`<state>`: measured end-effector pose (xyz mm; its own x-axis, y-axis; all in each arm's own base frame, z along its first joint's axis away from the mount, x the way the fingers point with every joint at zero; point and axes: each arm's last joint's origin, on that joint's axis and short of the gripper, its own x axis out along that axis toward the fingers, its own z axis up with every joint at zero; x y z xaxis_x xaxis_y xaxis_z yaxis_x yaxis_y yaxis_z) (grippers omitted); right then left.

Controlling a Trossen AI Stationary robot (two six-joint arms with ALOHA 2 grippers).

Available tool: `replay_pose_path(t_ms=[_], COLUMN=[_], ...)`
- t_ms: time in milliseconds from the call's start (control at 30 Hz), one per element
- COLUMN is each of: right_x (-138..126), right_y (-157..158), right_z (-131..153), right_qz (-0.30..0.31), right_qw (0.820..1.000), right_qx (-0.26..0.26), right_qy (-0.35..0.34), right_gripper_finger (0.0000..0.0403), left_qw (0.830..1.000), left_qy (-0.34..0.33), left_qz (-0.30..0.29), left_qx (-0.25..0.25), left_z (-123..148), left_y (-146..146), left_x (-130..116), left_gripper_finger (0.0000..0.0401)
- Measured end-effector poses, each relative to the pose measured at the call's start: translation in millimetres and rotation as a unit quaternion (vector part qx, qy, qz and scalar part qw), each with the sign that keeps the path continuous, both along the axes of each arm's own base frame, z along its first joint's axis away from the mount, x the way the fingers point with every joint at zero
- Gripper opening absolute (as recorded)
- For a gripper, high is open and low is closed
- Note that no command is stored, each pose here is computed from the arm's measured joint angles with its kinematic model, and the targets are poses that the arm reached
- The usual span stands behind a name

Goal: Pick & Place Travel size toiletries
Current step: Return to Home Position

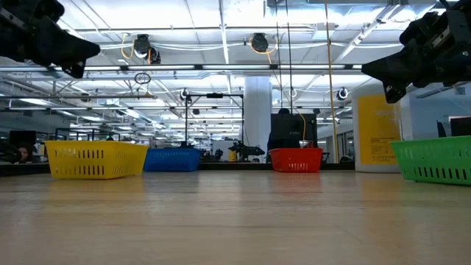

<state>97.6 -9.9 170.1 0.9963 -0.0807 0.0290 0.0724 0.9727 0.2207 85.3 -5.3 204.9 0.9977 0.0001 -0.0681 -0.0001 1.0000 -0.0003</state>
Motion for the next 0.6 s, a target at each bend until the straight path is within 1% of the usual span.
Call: replay_pose_path(t_ms=[67,167,200,233,267,333,400,467,533,567,600], right_x=[0.0,0.0,0.0,0.0,0.0,0.0,0.0,0.0,0.0,0.0,0.0], right_y=[0.0,0.0,-0.1,-0.1,-0.1,-0.1,-0.1,0.0,-0.1,-0.1,-0.1], right_z=[0.0,0.0,0.0,0.0,0.0,0.0,-0.1,0.0,0.0,-0.1,0.0], right_qz=[0.0,-0.001,-0.001,-0.001,-0.001,-0.001,-0.001,-0.001,-0.001,-0.001,-0.001], right_qw=[1.0,1.0,1.0,1.0,1.0,1.0,1.0,1.0,1.0,1.0,1.0], right_qx=[0.0,0.0,0.0,0.0,0.0,0.0,0.0,0.0,0.0,0.0,0.0], right_qy=[0.0,0.0,0.0,0.0,0.0,0.0,0.0,0.0,0.0,0.0,0.0], right_gripper_finger=[0.0004,0.0002,0.0002,0.0002,0.0002,0.0004,0.0004,0.0003,0.0002,0.0002,0.0002], left_qw=[1.0,0.997,0.997,0.997,0.997,0.994,0.989,0.986,0.981,0.979,0.979], left_qy=[-0.004,0.006,0.006,0.011,0.021,0.034,0.032,0.035,0.039,0.036,0.034], left_qz=[0.001,0.004,0.014,0.034,0.057,0.099,0.129,0.139,0.138,0.139,0.141], left_qx=[0.025,0.073,0.077,0.069,0.046,-0.01,-0.059,-0.089,-0.131,-0.144,-0.141], left_z=[-0.6,-2.5,-2.0,-1.9,-3.0,-6.7,-7.0,-7.4,-9.5,-8.9,-8.5], left_y=[0.8,1.1,1.7,2.6,3.8,5.6,6.9,7.0,6.6,6.5,6.7], left_x=[-4.3,-3.8,-3.2,-1.7,0.3,2.2,3.6,5.5,6.8,7.0,7.2], left_gripper_finger=[0.0003,0.0007,0.0006,0.0004,0.0002,0.0002,0.0007,0.0014,0.002,0.0022,0.0023])
